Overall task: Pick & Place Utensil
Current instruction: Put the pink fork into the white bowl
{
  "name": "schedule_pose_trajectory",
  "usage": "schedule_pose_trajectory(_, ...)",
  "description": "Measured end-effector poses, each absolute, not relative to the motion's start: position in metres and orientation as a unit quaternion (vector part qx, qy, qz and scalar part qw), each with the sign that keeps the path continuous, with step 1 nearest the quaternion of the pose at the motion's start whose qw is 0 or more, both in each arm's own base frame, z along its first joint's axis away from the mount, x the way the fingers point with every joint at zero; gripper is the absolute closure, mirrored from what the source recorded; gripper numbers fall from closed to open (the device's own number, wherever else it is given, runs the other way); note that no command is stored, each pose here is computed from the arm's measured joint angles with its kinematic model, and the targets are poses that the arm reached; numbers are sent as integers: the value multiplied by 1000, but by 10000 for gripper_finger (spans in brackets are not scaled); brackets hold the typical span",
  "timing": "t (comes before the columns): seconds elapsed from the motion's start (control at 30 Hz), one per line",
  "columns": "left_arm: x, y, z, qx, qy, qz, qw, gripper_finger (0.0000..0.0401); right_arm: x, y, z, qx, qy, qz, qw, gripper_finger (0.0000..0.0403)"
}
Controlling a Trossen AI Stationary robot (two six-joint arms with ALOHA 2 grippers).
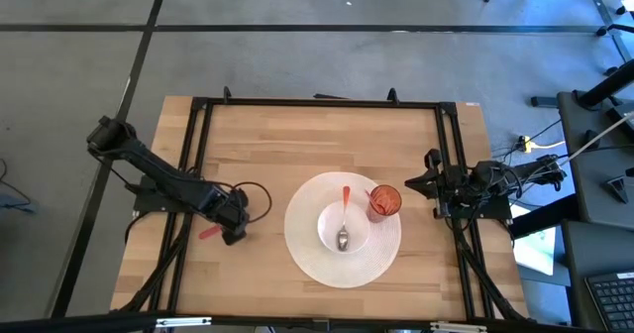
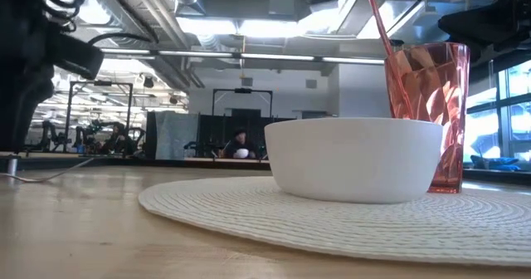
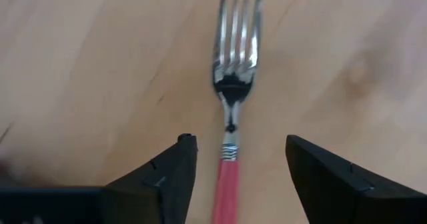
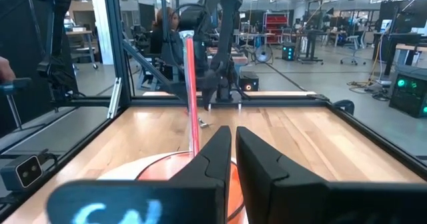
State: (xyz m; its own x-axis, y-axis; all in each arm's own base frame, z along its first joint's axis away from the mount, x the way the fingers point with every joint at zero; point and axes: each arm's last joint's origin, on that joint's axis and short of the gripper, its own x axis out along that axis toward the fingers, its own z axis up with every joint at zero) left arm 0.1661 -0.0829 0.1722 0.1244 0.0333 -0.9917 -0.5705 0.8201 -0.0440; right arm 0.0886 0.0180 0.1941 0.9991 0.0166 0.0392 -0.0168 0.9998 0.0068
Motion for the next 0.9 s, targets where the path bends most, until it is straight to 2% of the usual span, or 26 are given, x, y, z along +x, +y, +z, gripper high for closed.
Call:
schedule_pose_trajectory(0.33,152,-75,131,-254,630,198,707,187,89,18,193,4,-16,8,1000,377)
schedule_pose_trajectory(0.53,148,-73,126,-265,626,204,704,199,89,18,193,5,-16,8,1000,377)
schedule_pose_trajectory(0.63,147,-72,125,-256,629,204,705,242,89,18,193,4,-16,8,1000,377)
schedule_pose_trajectory(0.83,149,-74,125,-258,615,204,716,373,89,18,193,4,-16,8,1000,377)
schedule_pose_trajectory(0.9,149,-76,125,-252,608,205,725,381,89,18,193,5,-16,8,1000,377)
